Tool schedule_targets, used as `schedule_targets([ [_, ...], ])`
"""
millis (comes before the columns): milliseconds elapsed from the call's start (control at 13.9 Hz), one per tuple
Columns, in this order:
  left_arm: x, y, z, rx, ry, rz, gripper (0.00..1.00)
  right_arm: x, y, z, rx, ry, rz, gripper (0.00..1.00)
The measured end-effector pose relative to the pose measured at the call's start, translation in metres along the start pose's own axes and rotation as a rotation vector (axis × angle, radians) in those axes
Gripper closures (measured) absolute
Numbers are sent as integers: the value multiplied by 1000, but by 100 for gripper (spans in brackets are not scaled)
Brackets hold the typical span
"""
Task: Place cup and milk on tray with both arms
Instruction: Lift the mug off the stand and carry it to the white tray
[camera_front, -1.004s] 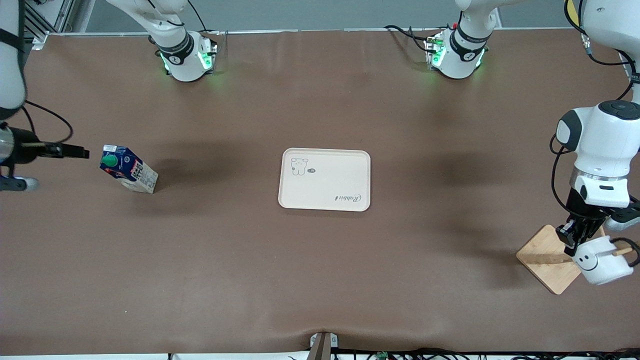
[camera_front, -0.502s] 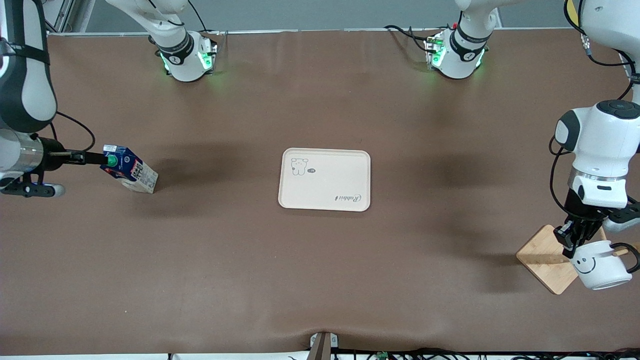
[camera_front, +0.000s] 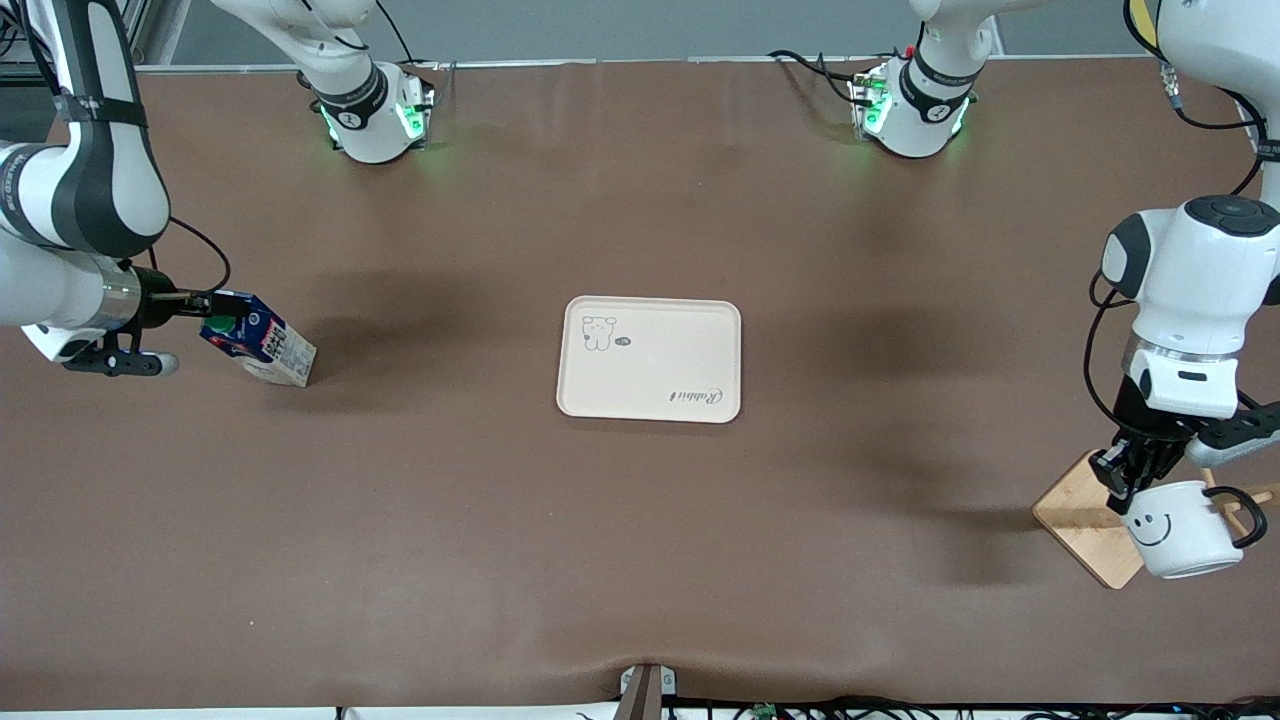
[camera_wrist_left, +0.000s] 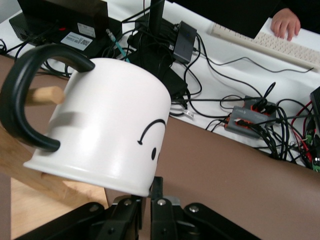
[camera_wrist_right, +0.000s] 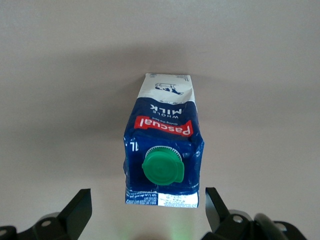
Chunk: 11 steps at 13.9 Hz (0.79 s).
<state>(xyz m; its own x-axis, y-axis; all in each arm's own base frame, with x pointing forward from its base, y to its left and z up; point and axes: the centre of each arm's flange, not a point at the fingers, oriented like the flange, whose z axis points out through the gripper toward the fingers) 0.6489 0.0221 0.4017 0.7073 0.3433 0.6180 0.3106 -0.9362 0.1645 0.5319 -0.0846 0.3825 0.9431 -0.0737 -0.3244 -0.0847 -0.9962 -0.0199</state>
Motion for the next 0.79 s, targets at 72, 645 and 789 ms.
schedule_targets([
  [72,2,5,-6,13,-18,-5,92,-1,0,1,0,-2,0,0],
  [645,-16,68,-51,92,-164,-64,92,-4,5,25,-3,-20,109,0],
  [789,-34,101,-57,102,-227,-99,92,-4,6,25,-16,-14,110,0],
])
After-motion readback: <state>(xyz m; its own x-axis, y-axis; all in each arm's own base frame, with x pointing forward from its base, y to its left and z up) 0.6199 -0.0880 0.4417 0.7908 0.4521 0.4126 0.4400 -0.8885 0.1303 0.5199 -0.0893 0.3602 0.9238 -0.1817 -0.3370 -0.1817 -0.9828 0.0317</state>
